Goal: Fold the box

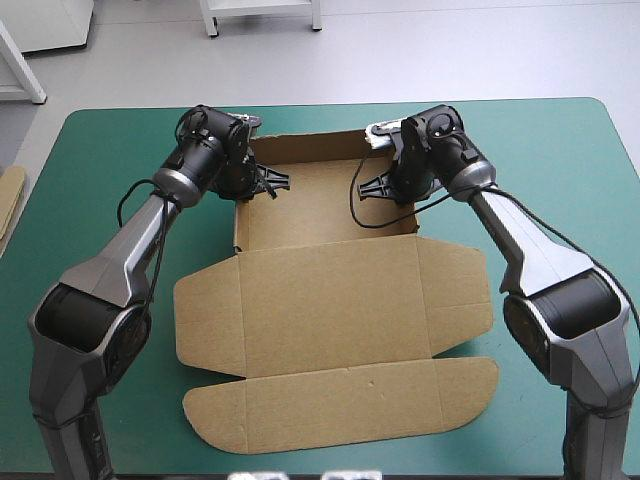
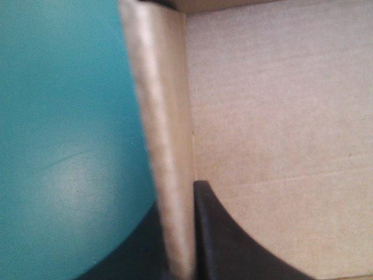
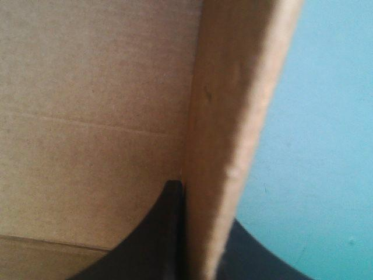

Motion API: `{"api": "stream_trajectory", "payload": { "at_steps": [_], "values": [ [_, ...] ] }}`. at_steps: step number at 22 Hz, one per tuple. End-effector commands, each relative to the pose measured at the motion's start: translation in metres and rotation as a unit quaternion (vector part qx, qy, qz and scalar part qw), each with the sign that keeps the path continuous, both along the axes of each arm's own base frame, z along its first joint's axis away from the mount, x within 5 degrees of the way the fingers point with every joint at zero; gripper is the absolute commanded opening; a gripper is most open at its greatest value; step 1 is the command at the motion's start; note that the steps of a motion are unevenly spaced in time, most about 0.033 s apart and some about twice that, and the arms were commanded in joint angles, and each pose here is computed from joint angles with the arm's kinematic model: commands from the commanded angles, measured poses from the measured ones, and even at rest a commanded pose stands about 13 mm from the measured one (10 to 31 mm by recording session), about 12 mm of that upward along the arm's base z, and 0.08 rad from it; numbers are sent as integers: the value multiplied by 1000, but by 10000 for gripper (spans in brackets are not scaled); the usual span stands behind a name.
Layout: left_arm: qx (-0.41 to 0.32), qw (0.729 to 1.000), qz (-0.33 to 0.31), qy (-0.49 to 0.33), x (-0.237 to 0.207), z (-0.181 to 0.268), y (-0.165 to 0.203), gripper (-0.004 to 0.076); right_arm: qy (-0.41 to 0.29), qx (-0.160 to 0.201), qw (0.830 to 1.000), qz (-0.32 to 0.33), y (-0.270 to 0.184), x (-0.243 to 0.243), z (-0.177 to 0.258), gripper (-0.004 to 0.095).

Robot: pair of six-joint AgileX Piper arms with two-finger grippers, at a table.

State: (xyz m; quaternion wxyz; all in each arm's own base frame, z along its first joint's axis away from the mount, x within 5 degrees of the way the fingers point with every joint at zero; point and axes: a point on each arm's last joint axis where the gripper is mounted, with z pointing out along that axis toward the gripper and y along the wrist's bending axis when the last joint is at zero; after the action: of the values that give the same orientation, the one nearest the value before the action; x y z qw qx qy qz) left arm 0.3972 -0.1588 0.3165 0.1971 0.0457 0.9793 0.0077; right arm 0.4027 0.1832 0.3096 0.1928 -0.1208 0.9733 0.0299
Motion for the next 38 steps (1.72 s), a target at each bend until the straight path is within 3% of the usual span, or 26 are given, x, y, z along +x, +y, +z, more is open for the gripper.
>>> {"api": "stream_trajectory", "payload": {
  "at_steps": [1,6,15,28,29,31,32,34,36,38],
  "values": [
    [-7,999,-31,-30,-3,17,-6,-8,-11,18,999,25,4,-8,19,1],
    [-45,998,-34,33,9,-11,-2,-8,10,15,1000,25,8,-1,0,1],
    [-30,996,-40,69,20,-39,-2,-8,42,13,999,20,8,12,-28,0],
    [-32,996,-51,60,22,-40,-3,7,12,20,999,32,10,17,-27,38],
    [-33,996,-53,55,22,-39,-4,32,10,19,999,36,10,17,-26,73],
    [-40,997,-59,40,23,-34,-4,168,2,22,999,38,11,18,-20,242],
    [-47,996,-64,28,22,-29,-5,292,-10,26,999,38,11,19,-13,367],
    [-54,996,-68,5,22,-20,-5,475,-33,23,998,38,10,22,-1,518],
    [-58,996,-70,-11,22,-14,-5,540,-48,24,998,36,9,22,10,560],
    [-62,995,-76,-34,20,-3,-4,539,-67,29,997,35,9,22,24,560]
  ]
}}
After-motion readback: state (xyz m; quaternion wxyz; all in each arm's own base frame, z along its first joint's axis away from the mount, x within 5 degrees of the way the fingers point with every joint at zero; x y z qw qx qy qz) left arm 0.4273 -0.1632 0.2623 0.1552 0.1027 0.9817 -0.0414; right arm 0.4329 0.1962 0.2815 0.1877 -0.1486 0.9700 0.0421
